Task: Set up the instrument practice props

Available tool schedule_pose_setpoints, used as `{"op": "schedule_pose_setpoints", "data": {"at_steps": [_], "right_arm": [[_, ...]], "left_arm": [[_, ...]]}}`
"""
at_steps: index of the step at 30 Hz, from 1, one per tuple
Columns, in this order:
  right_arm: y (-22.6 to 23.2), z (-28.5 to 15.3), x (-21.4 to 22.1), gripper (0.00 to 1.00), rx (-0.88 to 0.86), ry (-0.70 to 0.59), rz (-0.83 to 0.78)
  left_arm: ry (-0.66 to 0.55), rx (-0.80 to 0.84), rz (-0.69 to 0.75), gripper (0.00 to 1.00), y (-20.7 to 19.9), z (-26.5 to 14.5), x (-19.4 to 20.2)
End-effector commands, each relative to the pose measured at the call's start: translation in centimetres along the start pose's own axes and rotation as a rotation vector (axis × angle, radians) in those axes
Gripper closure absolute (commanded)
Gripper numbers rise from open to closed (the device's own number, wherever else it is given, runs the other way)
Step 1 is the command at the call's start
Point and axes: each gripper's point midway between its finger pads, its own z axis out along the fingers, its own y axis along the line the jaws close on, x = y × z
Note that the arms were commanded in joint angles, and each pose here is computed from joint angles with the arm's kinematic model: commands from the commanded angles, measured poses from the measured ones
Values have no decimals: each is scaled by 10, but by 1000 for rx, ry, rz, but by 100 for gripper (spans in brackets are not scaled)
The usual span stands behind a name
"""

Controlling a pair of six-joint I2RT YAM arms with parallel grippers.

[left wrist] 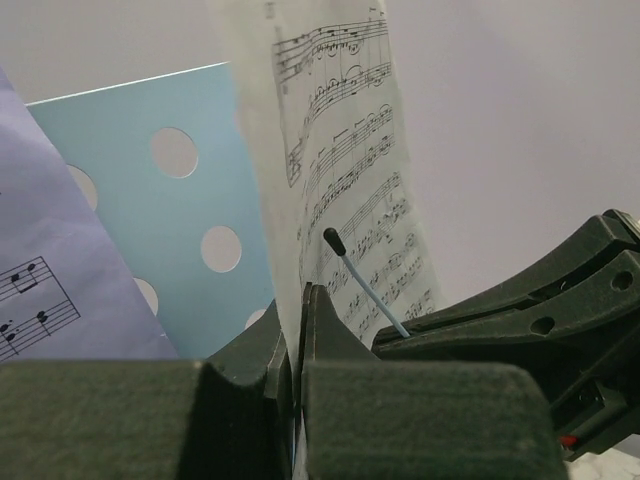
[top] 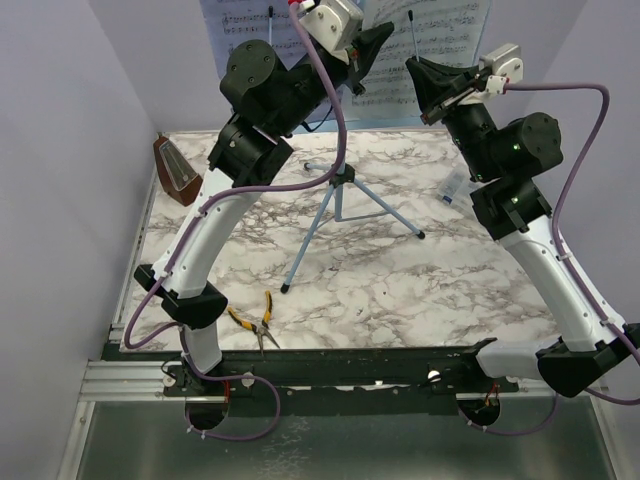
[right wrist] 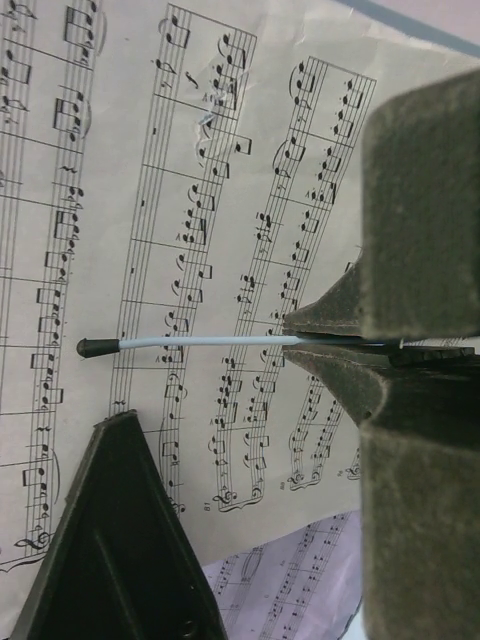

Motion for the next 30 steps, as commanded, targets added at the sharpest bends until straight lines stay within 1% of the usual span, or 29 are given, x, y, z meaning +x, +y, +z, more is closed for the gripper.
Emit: {"op": "schedule_pose_setpoints", "data": {"at_steps": [1,5,9,23,26,27,29,30], "right_arm": [[0,-7,-38,100,0,-131,4],[-5,-13,-41,99,36,-167,19],[-6,-13,-44,99,41,-173,26],[-10,-6,-30,99,61,-117,31],[-11,-5,-26,93,69,-106,35],[-11,-5,-25,88,72,-104,35],[-12,-6,-25,79,75,-102,36],[-12,-7,-25,76,75,-100,36]], "left_arm": [[-68,-26,29,100,8,-2,-25],[-56,-14,32,100,6,0,-18],[-46,-3,26,100,4,3,-9],[-41,19,34,100,1,10,0],[-38,7,30,100,4,10,1],[-37,1,27,94,5,9,1],[-39,-7,20,76,6,8,-1],[-40,-8,18,70,6,8,-2]]}}
